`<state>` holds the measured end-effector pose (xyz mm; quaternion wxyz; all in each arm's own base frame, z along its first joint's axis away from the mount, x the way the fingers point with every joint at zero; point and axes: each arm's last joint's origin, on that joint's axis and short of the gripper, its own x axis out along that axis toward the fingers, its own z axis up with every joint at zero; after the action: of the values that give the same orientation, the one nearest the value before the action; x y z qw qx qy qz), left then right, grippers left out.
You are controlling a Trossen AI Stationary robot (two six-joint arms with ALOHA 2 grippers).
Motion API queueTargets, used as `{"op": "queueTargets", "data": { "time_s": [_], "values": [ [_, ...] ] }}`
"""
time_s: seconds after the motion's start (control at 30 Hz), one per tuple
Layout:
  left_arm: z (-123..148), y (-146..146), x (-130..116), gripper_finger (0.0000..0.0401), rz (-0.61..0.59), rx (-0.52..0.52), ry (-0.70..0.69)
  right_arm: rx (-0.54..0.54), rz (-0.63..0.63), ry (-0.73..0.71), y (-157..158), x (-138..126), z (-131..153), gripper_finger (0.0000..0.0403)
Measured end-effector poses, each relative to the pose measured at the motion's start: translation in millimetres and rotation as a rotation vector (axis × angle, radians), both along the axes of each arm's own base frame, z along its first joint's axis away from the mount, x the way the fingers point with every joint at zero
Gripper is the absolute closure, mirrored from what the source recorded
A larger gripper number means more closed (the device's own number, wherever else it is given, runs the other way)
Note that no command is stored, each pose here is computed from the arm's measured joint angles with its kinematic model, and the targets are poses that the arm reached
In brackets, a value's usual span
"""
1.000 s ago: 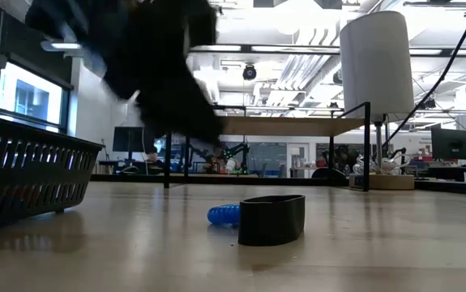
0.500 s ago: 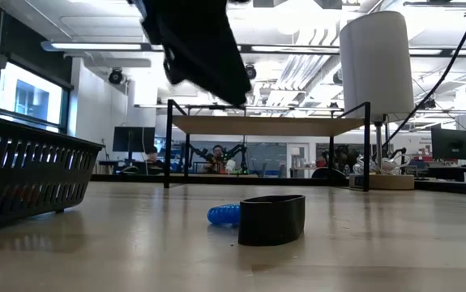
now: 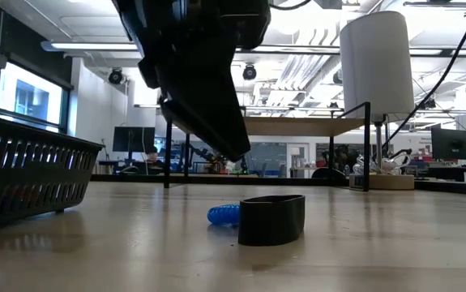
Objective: Pick & Place Office Desk Supplies
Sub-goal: Put the blue spring key chain into the middle black basket
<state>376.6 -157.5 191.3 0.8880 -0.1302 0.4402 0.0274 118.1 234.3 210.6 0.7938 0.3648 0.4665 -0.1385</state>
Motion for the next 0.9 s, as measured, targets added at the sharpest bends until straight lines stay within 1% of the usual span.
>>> {"op": "queueTargets", "data": {
  "time_s": [0.1, 0.37, 0.47, 0.53, 0.67, 0.83, 0.9],
  "values": [
    [0, -1, 0, 0.0283, 0.015, -0.029, 0.005, -0.007, 0.012, -0.002, 0, 0, 0, 0.0245],
    [0, -1, 0, 0.0243, 0.019, -0.027, 0.002, -0.021, 0.031, -0.006, 0, 0, 0, 0.0245],
    [0, -2, 0, 0.0240, 0.007, 0.015, -0.010, -0.032, 0.036, -0.006, 1, 1, -2, 0.0245],
    [0, -3, 0, 0.0240, -0.024, 0.053, -0.027, -0.035, 0.034, -0.011, 1, 1, -2, 0.0245],
    [1, -7, 2, 0.0239, -0.069, 0.074, -0.064, -0.045, 0.025, -0.031, 1, 1, -2, 0.0245],
    [-14, -8, 7, 0.0239, -0.062, 0.071, -0.041, -0.044, 0.026, -0.031, 1, 1, -2, 0.0245],
    [-22, -7, 7, 0.0239, -0.061, 0.083, -0.012, -0.044, 0.025, -0.031, 1, 1, -2, 0.0245]
  ]
}}
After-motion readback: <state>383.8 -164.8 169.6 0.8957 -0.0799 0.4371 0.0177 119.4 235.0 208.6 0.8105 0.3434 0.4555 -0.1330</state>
